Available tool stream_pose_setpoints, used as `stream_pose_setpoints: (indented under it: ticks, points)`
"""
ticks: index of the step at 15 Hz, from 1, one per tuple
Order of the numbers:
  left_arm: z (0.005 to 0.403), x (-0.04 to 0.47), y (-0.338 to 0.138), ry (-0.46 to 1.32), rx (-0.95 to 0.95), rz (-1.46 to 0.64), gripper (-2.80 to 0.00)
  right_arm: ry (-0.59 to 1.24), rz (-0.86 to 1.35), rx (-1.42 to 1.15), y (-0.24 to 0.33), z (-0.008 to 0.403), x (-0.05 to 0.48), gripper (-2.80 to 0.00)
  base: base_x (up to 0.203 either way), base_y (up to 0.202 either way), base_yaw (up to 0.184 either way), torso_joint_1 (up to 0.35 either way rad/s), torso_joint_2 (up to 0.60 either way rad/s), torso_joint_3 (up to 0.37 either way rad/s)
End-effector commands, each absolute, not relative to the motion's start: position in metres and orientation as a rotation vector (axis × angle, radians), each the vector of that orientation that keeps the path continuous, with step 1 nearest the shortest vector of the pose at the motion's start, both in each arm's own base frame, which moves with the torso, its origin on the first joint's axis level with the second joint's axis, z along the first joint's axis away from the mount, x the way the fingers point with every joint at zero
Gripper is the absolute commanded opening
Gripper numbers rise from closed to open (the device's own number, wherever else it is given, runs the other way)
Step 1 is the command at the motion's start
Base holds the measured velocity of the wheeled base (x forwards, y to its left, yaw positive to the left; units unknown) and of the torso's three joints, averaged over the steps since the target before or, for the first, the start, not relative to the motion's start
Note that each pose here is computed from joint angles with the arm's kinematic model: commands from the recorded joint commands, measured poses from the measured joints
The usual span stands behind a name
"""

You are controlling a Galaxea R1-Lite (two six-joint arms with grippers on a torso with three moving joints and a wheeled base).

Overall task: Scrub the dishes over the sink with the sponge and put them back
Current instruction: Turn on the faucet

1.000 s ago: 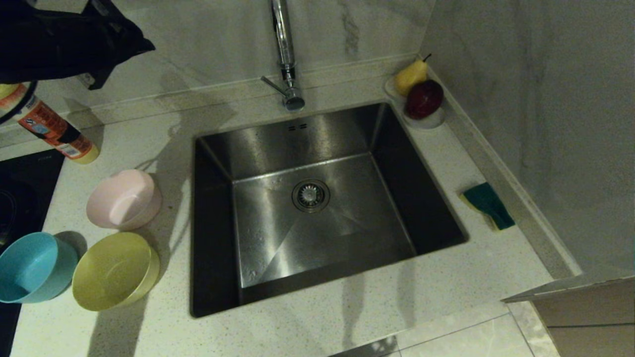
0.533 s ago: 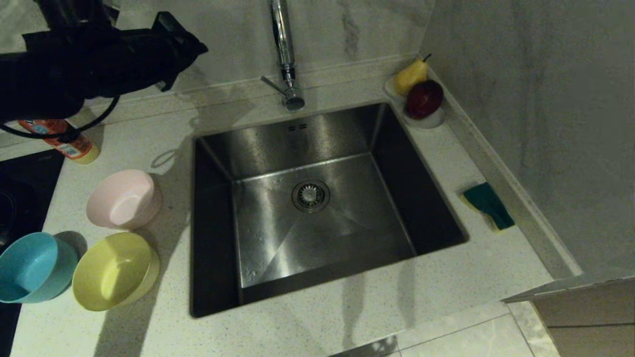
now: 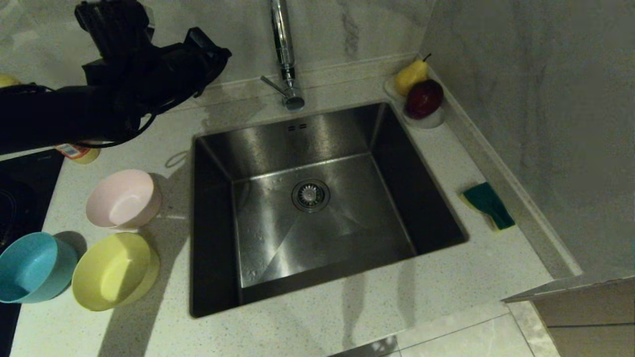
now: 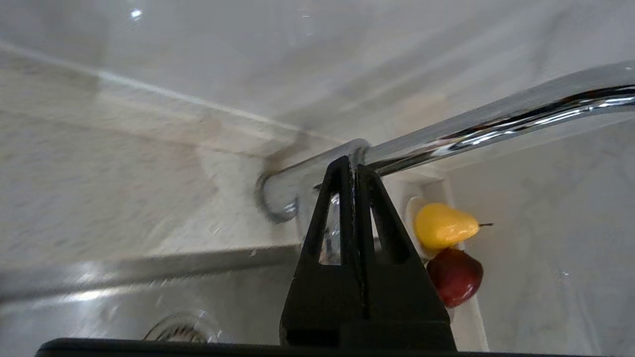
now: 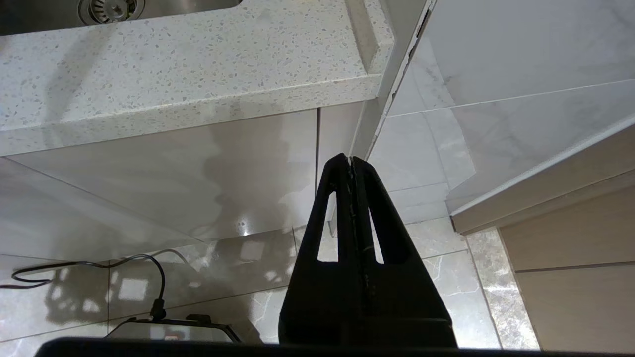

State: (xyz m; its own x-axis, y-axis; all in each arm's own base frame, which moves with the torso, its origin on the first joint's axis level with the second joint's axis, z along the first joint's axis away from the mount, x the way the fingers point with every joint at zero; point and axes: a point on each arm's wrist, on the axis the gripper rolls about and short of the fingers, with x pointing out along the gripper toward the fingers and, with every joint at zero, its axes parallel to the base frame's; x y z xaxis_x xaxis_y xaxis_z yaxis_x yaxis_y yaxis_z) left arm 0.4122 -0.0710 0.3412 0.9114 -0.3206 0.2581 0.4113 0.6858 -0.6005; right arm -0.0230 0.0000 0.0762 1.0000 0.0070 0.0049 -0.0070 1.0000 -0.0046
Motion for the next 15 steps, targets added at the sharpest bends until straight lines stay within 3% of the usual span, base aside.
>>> stream_pose_setpoints:
  ticks: [1, 15]
  points:
    - [0.330, 0.422, -0.079, -0.139, -0.708, -0.427, -2.80, -0.005, 0.008, -0.005, 0.000, 0.076, -0.023, -2.80, 0.000, 0.000, 0.000, 0.000, 0.00, 0.000]
    - [0.309, 0.438, -0.101, -0.163, -0.658, -0.488, -2.80, -0.005, 0.008, -0.005, 0.000, 0.076, -0.023, -2.80, 0.000, 0.000, 0.000, 0.000, 0.00, 0.000]
